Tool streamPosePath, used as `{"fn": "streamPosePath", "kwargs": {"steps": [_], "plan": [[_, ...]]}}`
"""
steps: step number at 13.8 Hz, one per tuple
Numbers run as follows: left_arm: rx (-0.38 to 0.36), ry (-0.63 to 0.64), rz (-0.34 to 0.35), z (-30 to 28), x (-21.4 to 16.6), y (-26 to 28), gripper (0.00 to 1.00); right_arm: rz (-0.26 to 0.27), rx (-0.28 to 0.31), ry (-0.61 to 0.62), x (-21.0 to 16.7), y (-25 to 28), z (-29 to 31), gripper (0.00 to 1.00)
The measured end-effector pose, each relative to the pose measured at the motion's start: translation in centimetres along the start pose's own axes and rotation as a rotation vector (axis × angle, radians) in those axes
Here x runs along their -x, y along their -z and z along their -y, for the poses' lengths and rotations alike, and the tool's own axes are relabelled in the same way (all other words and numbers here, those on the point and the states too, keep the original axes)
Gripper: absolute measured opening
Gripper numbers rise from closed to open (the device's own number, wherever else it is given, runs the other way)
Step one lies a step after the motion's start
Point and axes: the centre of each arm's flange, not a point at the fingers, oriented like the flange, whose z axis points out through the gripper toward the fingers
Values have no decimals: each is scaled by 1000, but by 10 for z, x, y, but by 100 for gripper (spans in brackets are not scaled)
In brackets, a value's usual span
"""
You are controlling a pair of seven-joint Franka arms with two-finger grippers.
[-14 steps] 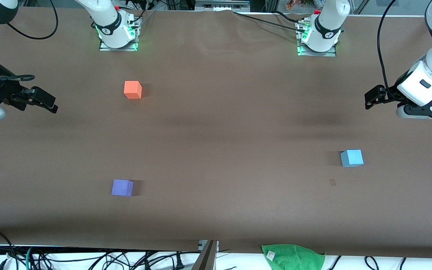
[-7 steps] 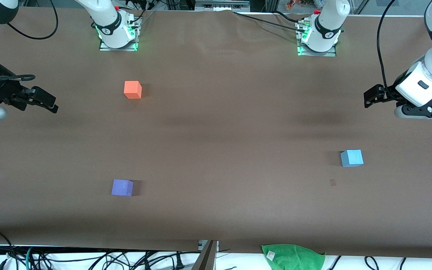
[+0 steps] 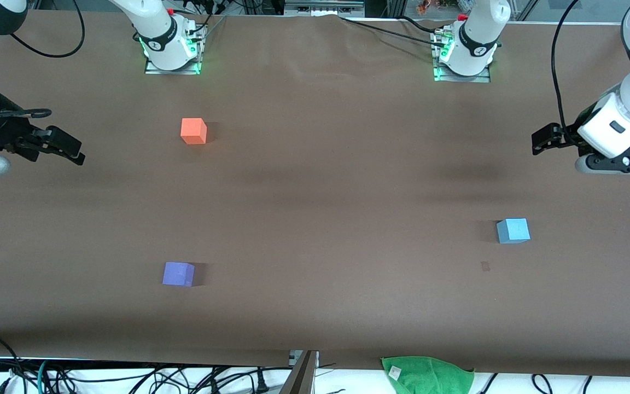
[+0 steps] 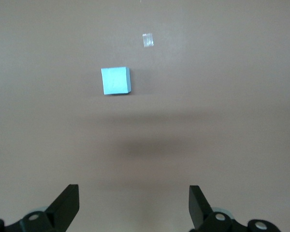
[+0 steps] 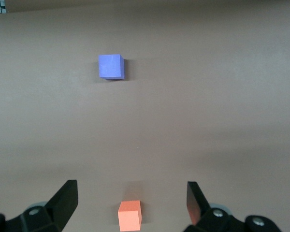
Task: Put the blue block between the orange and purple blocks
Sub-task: 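Lower the left gripper onto the light-blue cube and close on it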
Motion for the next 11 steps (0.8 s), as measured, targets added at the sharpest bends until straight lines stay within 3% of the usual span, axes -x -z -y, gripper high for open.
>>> {"fn": "streamPosePath", "kwargs": {"steps": [4, 6, 8, 11], "plan": [[6, 48, 100, 27, -23, -54, 100, 0, 0, 1, 0, 0, 0, 100], [13, 83, 116, 48, -35, -75, 100, -1, -1, 1, 0, 0, 0, 100], [20, 119, 102, 73, -54, -98, 100, -1, -1, 1, 0, 0, 0, 100], [20, 123, 24, 78, -90, -138, 100, -1, -1, 2, 0, 0, 1, 100]]}}
